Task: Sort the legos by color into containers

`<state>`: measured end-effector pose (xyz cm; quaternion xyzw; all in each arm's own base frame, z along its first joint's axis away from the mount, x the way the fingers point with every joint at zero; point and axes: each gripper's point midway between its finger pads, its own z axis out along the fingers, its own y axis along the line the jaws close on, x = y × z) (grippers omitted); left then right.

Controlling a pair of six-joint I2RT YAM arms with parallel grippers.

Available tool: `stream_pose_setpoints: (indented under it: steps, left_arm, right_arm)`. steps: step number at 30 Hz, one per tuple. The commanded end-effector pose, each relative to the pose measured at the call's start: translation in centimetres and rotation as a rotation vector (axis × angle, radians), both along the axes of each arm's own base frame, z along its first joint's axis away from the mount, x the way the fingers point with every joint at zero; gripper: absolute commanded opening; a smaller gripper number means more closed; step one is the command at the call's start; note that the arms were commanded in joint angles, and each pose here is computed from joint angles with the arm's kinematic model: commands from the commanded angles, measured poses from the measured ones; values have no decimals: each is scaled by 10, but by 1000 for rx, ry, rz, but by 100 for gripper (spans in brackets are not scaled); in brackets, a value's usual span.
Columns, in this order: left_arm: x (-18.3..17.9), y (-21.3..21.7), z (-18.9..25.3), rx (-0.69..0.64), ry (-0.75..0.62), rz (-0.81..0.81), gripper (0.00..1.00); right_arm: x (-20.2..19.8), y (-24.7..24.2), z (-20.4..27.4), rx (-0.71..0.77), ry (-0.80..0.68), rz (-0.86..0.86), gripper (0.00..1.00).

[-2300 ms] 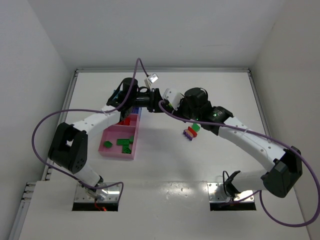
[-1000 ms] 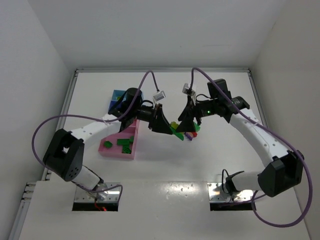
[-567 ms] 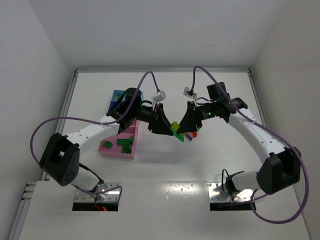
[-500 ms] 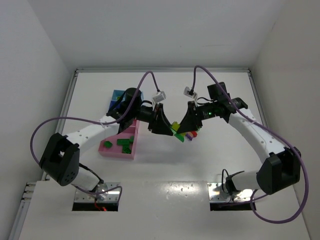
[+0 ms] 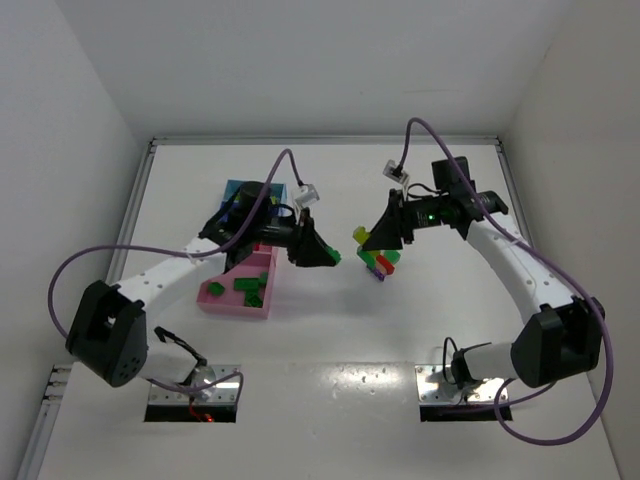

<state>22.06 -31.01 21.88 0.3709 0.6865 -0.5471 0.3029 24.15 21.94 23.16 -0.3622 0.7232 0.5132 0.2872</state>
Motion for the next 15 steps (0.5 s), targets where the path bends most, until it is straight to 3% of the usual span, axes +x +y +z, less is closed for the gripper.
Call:
stream_pose_setpoints:
  steps: [1, 4, 7, 8, 12, 15]
  left_arm:
    - [49, 46, -5, 111, -69, 327, 25]
    - [69, 84, -13, 222, -81, 493, 29]
    - [74, 117, -31, 419, -83, 611, 31]
    - [74, 140, -45, 548, -85, 652, 31]
    - [71, 177, -51, 778, -114, 649, 31]
    - [60, 192, -60, 877, -122, 589, 31]
  right_arm:
    - [17, -3, 18, 3, -105, -31, 1]
    - [18, -3, 19, -6, -102, -39, 2]
    - [19, -4, 18, -15, -104, -47, 2]
    - [21, -5, 17, -22, -106, -54, 2]
    - [22, -6, 19, -25, -126, -62, 3]
    - [21, -4, 18, -31, -127, -60, 4]
